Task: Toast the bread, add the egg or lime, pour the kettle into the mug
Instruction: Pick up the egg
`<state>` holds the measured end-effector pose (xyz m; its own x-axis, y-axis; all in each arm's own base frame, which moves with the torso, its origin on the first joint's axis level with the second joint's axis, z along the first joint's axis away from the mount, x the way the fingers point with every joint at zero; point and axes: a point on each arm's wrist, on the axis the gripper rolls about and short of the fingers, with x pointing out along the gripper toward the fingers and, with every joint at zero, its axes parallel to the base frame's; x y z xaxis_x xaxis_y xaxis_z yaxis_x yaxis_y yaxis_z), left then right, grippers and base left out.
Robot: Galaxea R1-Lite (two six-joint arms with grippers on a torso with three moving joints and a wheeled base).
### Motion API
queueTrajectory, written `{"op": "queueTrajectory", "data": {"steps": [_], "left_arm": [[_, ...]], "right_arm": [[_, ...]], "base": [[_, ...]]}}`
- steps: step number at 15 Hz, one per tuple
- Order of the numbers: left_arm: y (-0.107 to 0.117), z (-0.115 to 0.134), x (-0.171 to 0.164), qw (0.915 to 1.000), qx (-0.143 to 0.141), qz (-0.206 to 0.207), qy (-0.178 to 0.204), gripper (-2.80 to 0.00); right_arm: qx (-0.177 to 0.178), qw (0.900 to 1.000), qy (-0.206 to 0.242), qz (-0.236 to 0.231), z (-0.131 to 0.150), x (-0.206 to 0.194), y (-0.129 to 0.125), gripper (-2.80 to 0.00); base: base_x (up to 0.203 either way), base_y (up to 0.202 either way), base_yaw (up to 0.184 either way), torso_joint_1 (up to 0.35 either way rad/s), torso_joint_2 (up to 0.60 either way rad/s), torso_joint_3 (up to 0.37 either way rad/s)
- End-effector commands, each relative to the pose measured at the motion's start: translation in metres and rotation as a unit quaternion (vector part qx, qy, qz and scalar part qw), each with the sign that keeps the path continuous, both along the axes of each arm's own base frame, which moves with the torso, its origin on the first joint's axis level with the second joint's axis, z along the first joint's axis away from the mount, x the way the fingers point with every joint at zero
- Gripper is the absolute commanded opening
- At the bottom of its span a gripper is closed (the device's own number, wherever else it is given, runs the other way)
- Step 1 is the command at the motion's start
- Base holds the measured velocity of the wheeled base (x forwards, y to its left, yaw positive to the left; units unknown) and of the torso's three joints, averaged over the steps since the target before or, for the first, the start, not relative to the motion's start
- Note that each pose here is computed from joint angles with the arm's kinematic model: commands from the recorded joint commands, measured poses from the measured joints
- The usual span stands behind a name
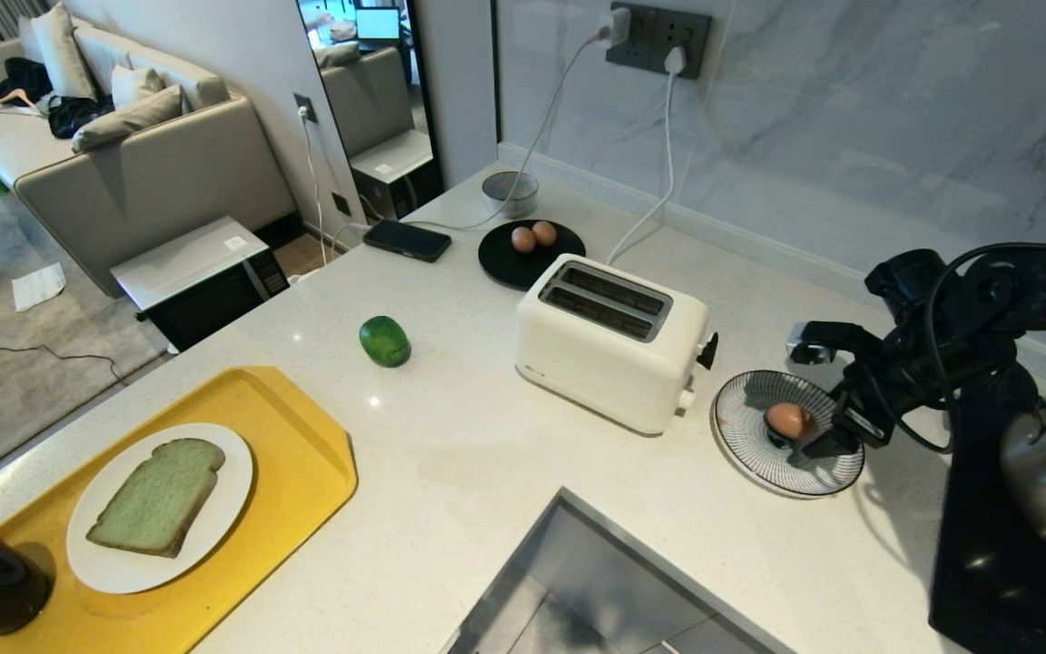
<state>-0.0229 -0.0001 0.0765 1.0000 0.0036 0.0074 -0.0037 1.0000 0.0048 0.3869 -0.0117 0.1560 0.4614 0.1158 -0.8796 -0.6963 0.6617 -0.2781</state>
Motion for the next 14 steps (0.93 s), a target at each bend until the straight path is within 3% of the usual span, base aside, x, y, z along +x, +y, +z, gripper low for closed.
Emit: {"op": "queueTrajectory", "data": {"steps": [1, 14], "left_arm": [[0.000, 0.000, 0.000, 1.0000, 0.001, 0.000, 0.001, -2.80], [0.000, 0.000, 0.000, 1.0000, 0.000, 0.000, 0.001, -2.80]], "right_arm": [[-0.001, 1.000, 0.010, 0.009, -0.008, 0.004, 0.005, 0.00], [-0.013, 0.999, -0.017, 0.029, -0.028, 0.031, 0.008, 0.00]], "base": [[0.000, 0.000, 0.000, 0.000, 0.00, 0.000], [0.000, 0.000, 0.000, 0.000, 0.00, 0.000]]}}
